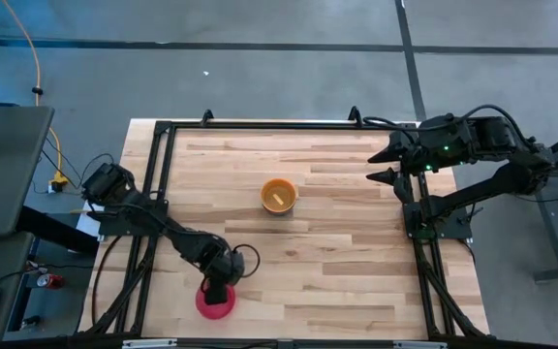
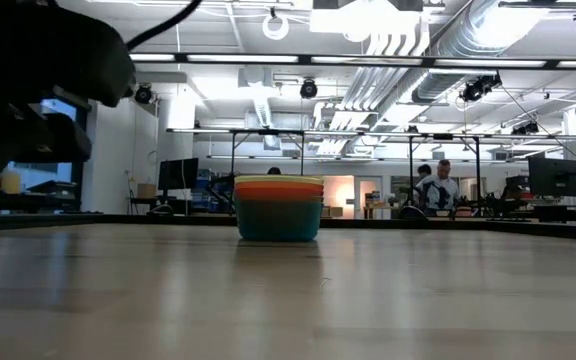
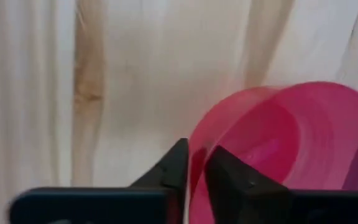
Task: Nest bowls inside each other
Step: Stack the red bowl on the yellow bowl
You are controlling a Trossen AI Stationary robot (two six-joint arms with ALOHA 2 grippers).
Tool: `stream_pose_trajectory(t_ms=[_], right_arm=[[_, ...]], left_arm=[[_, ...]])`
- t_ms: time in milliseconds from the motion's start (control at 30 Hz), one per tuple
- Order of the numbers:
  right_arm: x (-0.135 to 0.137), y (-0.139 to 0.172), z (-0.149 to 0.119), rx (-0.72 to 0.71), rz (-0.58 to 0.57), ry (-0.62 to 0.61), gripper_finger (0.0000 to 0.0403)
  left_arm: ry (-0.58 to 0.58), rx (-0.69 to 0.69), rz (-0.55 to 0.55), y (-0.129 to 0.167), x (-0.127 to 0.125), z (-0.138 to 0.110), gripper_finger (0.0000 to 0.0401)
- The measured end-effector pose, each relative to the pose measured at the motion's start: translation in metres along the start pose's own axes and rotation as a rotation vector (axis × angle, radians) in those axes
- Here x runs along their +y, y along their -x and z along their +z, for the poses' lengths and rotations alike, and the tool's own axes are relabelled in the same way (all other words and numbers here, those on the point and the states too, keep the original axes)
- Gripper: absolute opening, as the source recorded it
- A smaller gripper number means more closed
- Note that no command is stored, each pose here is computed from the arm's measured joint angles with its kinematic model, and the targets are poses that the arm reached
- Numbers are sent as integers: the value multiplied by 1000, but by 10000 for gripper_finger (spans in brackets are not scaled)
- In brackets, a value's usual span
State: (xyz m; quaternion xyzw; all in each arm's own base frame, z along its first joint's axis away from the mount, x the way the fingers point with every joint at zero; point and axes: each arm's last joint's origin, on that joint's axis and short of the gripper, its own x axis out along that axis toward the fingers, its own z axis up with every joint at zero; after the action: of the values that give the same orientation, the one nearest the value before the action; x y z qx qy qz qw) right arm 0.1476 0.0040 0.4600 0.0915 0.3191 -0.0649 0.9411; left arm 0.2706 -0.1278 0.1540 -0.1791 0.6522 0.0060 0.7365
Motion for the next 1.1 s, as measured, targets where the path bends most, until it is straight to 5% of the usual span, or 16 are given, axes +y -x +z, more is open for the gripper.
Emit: stream_pose_trajectory(t_ms=[100,400,733,1100], right_arm=[[0,0,0,1,1,0,200],[0,0,-2,27,9,-6,200],[-1,0,-5,56,2,4,200],[-1,0,-5,52,3,30,200]], left_arm=[[23,-10,-1,1,6,6,7],[195,-49,-65,9,35,34,3],[334,-175,-152,51,68,85,1],[369,-308,12,123,123,122,0]])
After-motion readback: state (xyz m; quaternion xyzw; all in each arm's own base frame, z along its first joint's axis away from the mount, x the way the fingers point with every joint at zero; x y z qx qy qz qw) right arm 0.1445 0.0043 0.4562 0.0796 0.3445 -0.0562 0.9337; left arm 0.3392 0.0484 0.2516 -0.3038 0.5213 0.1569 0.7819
